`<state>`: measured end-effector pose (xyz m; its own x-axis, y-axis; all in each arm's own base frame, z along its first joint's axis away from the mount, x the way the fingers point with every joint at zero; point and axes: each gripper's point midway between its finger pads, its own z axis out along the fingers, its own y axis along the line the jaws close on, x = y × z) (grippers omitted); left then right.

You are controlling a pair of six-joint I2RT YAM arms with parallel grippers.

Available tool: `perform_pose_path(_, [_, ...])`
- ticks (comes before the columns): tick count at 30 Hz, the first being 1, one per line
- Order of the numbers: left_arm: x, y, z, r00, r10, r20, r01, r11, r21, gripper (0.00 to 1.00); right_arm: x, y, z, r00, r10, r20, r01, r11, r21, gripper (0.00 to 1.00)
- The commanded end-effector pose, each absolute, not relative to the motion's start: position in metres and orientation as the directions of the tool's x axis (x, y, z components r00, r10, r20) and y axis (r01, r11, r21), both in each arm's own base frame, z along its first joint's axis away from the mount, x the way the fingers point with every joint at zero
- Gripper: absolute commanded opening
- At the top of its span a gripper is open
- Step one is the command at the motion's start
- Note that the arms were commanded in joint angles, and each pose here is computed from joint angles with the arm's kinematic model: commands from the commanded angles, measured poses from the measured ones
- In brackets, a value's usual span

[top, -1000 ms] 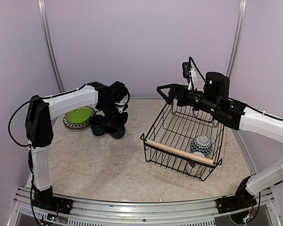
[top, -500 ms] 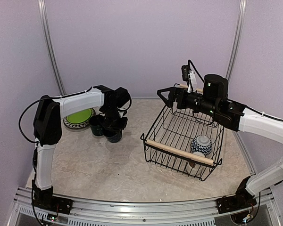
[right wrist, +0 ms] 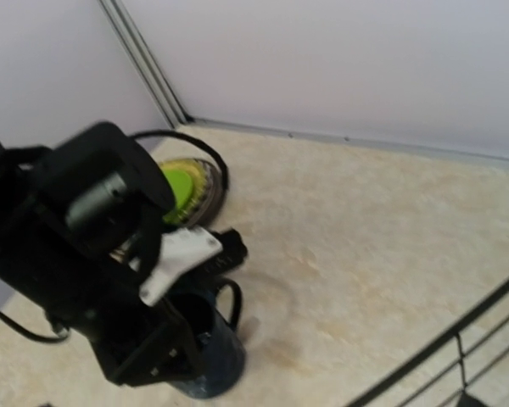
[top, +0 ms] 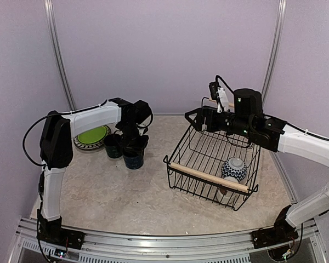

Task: Unload the mixed dishes from the dish rack
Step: Place the cup at the center of the board, then grab the cup from the dish rack.

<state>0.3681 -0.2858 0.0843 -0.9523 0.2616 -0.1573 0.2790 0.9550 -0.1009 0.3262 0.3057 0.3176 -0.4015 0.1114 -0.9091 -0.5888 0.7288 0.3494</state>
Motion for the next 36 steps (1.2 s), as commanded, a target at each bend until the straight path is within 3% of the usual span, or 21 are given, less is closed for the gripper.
perform_pose_path(1, [0.372, -0.284, 0.097, -0.951, 0.249, -0.181, 0.271, 0.956, -0.112, 0.32, 0.329, 0.292, 0.321, -0.408, 0.059, -0.911, -0.549, 0.782, 0.297, 1.00])
perform_pose_path(9, [0.371, -0.286, 0.123, -0.943, 0.237, -0.232, 0.274, 0.951, -0.144, 0.50, 0.326, 0.271, 0.263, -0.595, -0.120, -0.795, -0.435, 0.879, 0.193, 1.00])
perform_pose_path(20, [0.370, -0.288, 0.153, -0.932, 0.202, -0.301, 0.273, 0.938, -0.215, 0.64, 0.258, 0.204, 0.188, -0.902, -0.223, -0.371, -0.267, 0.961, 0.069, 1.00])
perform_pose_path(30, [0.370, -0.285, 0.185, -0.915, 0.145, -0.378, 0.264, 0.921, -0.286, 0.73, 0.221, 0.199, 0.153, -0.977, -0.200, -0.072, -0.207, 0.972, 0.108, 0.99])
perform_pose_path(36, [0.372, -0.280, 0.207, -0.891, 0.101, -0.443, 0.268, 0.904, -0.332, 0.77, 0.206, 0.199, 0.130, -0.974, -0.223, 0.029, -0.218, 0.969, 0.115, 0.99])
